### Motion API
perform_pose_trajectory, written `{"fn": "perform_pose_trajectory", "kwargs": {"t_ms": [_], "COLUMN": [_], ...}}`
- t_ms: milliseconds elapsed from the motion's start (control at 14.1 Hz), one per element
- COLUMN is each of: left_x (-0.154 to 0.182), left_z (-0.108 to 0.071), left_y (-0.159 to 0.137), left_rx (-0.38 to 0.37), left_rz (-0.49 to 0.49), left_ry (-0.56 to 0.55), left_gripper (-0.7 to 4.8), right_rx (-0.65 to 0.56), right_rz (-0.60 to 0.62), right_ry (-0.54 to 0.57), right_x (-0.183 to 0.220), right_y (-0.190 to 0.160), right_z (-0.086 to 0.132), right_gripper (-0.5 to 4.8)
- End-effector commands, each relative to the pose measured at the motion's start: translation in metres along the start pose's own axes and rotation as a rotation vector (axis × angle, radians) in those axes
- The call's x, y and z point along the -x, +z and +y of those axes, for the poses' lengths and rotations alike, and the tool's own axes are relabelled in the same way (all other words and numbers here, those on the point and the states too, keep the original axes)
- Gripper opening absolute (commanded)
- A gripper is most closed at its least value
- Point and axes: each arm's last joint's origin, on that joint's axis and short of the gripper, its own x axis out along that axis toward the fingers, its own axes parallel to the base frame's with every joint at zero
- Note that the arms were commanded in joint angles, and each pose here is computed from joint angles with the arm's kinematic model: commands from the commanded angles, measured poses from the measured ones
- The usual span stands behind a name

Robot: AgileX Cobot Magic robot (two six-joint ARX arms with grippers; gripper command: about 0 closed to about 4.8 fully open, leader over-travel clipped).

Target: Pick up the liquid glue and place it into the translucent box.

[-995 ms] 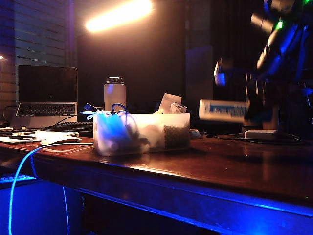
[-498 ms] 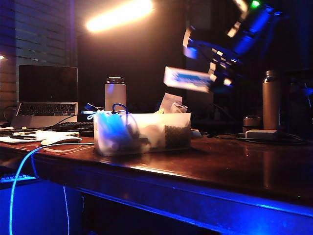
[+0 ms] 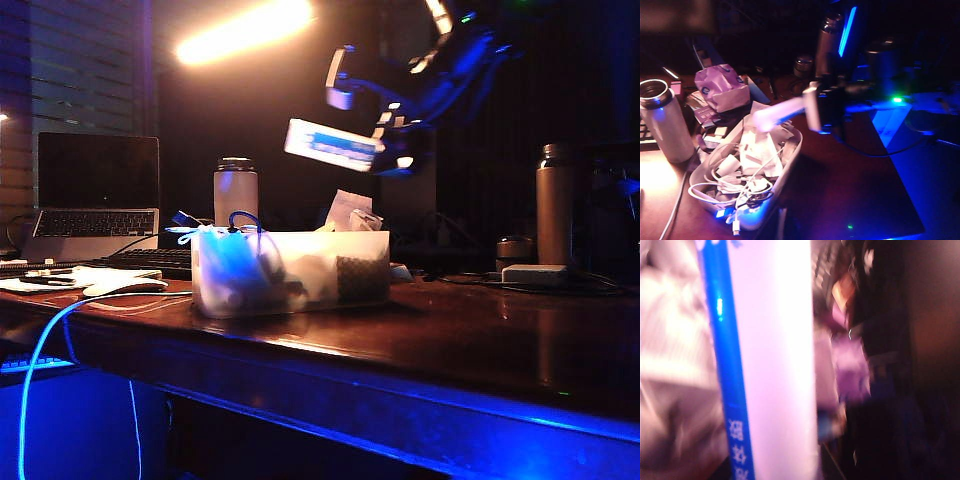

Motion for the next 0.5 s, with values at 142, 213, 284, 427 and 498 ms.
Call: {"fn": "perform_pose_trajectory", "kwargs": {"t_ms": [142,213,284,427,498], "left_x": [0.002,0.002,0.002,0.002,0.002], "left_z": [-0.001,-0.001,-0.001,-0.001,-0.001], "left_y": [0.003,0.003,0.003,0.003,0.003], "left_rx": [-0.002,-0.002,-0.003,-0.003,-0.002], "left_rz": [-0.021,-0.021,-0.021,-0.021,-0.021], "left_ry": [-0.003,-0.003,-0.003,-0.003,-0.003], "left_gripper": [-0.03,-0.03,-0.03,-0.03,-0.03], "right_rx": [0.039,0.048,0.071,0.074,0.075], "right_rz": [-0.114,-0.118,-0.115,-0.12,-0.115], "right_ry": [0.066,0.09,0.11,0.142,0.146], "right_x": [-0.029,-0.036,-0.043,-0.053,-0.058], "right_y": [0.011,0.013,0.014,0.014,0.013], "right_z": [0.012,0.02,0.028,0.039,0.044], "right_gripper": [1.39,1.39,1.39,1.39,1.39]}}
